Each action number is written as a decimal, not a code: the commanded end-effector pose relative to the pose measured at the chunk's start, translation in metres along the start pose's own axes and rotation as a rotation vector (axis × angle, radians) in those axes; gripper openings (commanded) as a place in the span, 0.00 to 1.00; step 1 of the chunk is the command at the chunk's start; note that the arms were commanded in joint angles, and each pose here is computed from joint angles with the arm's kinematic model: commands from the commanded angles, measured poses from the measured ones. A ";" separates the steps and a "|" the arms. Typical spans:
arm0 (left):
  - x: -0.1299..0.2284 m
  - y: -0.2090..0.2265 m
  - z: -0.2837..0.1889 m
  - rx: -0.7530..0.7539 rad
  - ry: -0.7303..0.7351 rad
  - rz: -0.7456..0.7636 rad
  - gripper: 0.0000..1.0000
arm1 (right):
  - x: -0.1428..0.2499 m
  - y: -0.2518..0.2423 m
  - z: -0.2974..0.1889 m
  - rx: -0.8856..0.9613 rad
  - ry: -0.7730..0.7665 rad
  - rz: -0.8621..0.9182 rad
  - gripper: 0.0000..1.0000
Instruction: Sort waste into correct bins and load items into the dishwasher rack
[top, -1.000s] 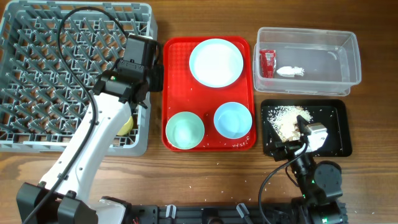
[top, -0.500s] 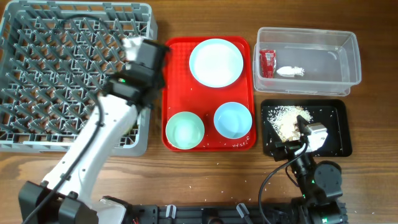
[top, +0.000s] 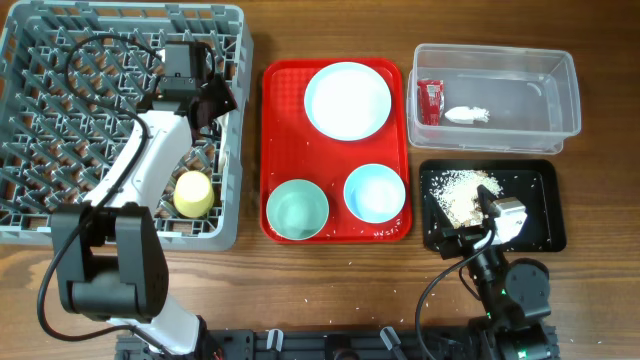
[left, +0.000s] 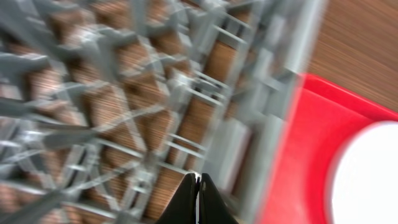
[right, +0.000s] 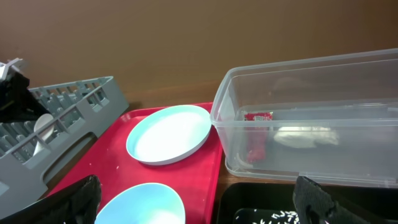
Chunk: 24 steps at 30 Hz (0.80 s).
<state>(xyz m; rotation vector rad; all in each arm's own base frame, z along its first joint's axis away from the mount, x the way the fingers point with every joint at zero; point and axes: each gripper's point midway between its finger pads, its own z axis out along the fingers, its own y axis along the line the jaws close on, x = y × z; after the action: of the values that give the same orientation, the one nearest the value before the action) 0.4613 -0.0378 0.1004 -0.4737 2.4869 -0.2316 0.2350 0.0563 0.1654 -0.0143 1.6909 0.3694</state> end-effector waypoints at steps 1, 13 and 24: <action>0.008 -0.033 -0.019 0.191 0.057 0.045 0.04 | -0.002 0.001 -0.001 -0.010 -0.011 0.008 1.00; -0.001 -0.026 -0.081 0.054 -0.053 0.164 0.04 | -0.002 0.001 -0.001 -0.010 -0.011 0.008 1.00; 0.024 -0.015 -0.004 -0.027 0.061 0.205 0.12 | -0.002 0.001 -0.001 -0.010 -0.011 0.008 1.00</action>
<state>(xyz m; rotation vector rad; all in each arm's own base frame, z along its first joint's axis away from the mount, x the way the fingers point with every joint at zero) 0.4386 -0.0747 0.0832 -0.2160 2.6207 -0.2025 0.2350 0.0563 0.1654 -0.0143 1.6909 0.3694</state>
